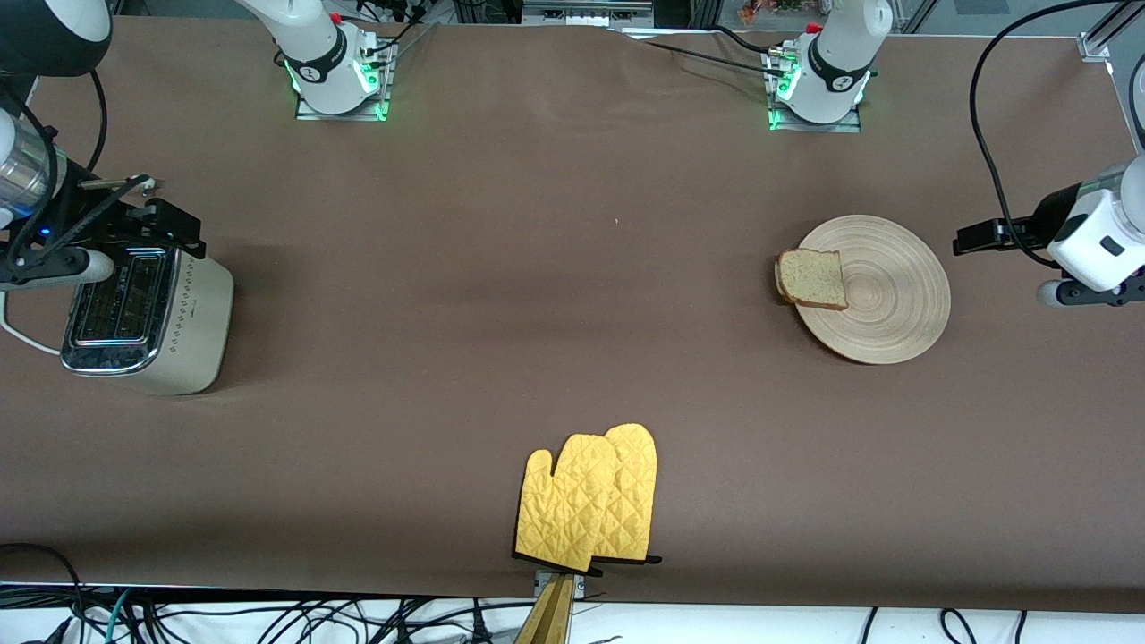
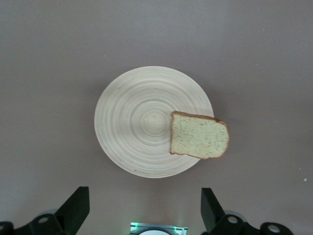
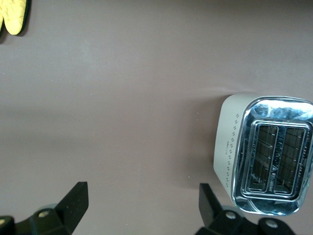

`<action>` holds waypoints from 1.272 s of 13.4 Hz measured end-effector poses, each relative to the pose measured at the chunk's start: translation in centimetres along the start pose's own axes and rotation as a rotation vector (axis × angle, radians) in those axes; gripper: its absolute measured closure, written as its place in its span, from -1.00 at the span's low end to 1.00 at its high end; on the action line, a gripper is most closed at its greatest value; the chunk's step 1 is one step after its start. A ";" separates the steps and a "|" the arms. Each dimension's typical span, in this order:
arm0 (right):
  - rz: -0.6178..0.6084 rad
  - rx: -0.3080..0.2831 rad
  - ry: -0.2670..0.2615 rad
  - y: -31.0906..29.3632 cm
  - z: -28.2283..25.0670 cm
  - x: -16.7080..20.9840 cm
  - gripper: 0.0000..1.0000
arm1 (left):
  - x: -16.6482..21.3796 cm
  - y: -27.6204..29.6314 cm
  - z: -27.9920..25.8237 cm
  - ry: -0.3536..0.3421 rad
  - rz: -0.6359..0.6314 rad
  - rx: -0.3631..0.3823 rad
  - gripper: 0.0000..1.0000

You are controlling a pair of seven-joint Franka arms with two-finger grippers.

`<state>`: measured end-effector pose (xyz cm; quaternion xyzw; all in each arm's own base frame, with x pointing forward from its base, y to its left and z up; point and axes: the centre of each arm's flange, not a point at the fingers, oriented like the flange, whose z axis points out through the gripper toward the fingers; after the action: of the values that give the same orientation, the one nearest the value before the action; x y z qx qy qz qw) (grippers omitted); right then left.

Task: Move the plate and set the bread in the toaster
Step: 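Move the left gripper to the plate rim while the right gripper rises, then lower the left gripper and grasp the wooden plate rim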

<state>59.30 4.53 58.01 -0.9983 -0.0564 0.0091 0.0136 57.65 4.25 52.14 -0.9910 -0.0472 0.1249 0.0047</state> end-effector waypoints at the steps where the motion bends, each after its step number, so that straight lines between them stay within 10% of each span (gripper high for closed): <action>1: -0.004 -0.001 0.000 -0.2 0.2 0.1 -1.00 | 0.3 -1.2 0.1 0.006 -0.003 0.001 -1.00; 17: -0.011 -0.006 0.003 -0.7 1.2 0.9 -1.00 | 6.4 -24.5 30.5 -0.105 0.204 -0.629 -1.00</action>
<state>60.13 5.34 56.80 -0.9980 -0.0621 0.0075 0.0106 54.04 29.17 21.54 -0.9357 0.0157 0.1551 -0.3166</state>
